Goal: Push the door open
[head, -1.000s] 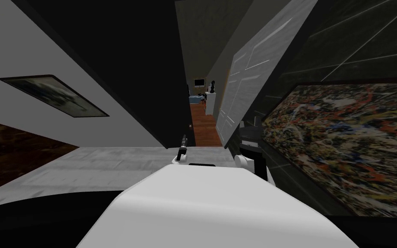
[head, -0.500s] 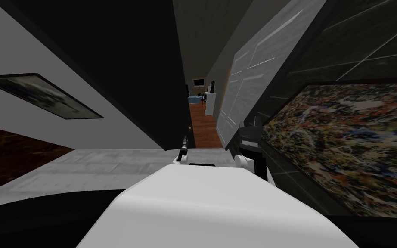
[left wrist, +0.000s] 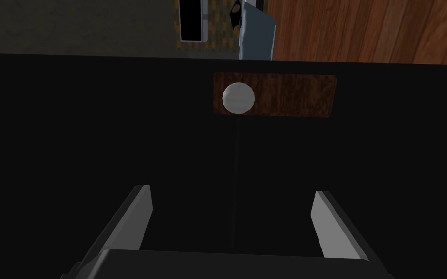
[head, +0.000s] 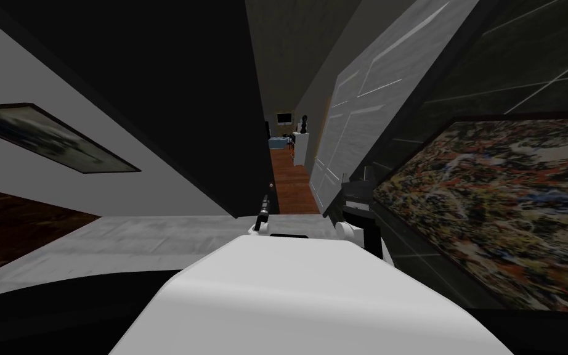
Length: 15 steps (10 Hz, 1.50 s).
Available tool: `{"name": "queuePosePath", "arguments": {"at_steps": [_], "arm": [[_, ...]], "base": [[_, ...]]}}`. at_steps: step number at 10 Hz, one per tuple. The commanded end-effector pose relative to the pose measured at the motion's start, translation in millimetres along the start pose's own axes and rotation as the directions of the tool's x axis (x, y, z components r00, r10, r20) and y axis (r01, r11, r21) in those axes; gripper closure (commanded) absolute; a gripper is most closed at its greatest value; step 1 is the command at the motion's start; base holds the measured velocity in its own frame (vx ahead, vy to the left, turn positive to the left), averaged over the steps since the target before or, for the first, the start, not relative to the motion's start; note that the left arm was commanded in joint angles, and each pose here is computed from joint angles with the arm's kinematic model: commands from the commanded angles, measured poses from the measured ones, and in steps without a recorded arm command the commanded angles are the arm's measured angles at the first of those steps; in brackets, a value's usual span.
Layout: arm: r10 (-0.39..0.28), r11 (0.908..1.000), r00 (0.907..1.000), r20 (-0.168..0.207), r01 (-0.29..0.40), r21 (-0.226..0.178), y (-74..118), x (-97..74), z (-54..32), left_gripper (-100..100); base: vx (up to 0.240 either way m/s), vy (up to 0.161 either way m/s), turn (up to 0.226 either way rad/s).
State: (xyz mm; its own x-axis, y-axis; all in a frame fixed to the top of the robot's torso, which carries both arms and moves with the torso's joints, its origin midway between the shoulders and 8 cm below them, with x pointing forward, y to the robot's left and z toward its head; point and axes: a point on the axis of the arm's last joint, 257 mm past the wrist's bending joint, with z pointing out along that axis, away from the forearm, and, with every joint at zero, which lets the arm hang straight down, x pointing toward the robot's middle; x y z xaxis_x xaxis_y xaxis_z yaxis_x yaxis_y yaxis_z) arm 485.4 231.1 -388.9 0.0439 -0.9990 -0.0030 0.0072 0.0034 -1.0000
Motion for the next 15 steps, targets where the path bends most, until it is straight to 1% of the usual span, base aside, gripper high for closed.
{"name": "queuePosePath", "arguments": {"at_steps": [1, 6, 10, 11, 12, 15], "arm": [[0.005, 1.0000, 1.0000, 0.004, -0.005, 0.000, 0.3, -4.2, 0.5, -100], [0.009, 1.0000, 0.9998, 0.018, -0.009, -0.001, 1.2, -13.2, 0.5, -100], [-0.001, 1.0000, 0.9997, 0.026, 0.001, -0.003, 2.4, -12.6, -0.1, -100], [0.001, 1.0000, 0.9997, 0.025, -0.001, -0.003, 2.3, -12.8, 0.1, -100], [0.001, 1.0000, 0.9997, 0.025, -0.001, -0.003, 2.3, -12.8, 0.1, 100], [0.001, 1.0000, 0.9997, 0.025, -0.001, -0.003, 2.3, -12.8, 0.1, 100]], "base": [[0.189, 0.013, -0.026], [0.215, 0.004, -0.026], [0.188, 0.015, -0.026], [0.070, 0.003, 0.007], [-0.015, -0.001, -0.003], [-0.017, 0.000, -0.004]]}}
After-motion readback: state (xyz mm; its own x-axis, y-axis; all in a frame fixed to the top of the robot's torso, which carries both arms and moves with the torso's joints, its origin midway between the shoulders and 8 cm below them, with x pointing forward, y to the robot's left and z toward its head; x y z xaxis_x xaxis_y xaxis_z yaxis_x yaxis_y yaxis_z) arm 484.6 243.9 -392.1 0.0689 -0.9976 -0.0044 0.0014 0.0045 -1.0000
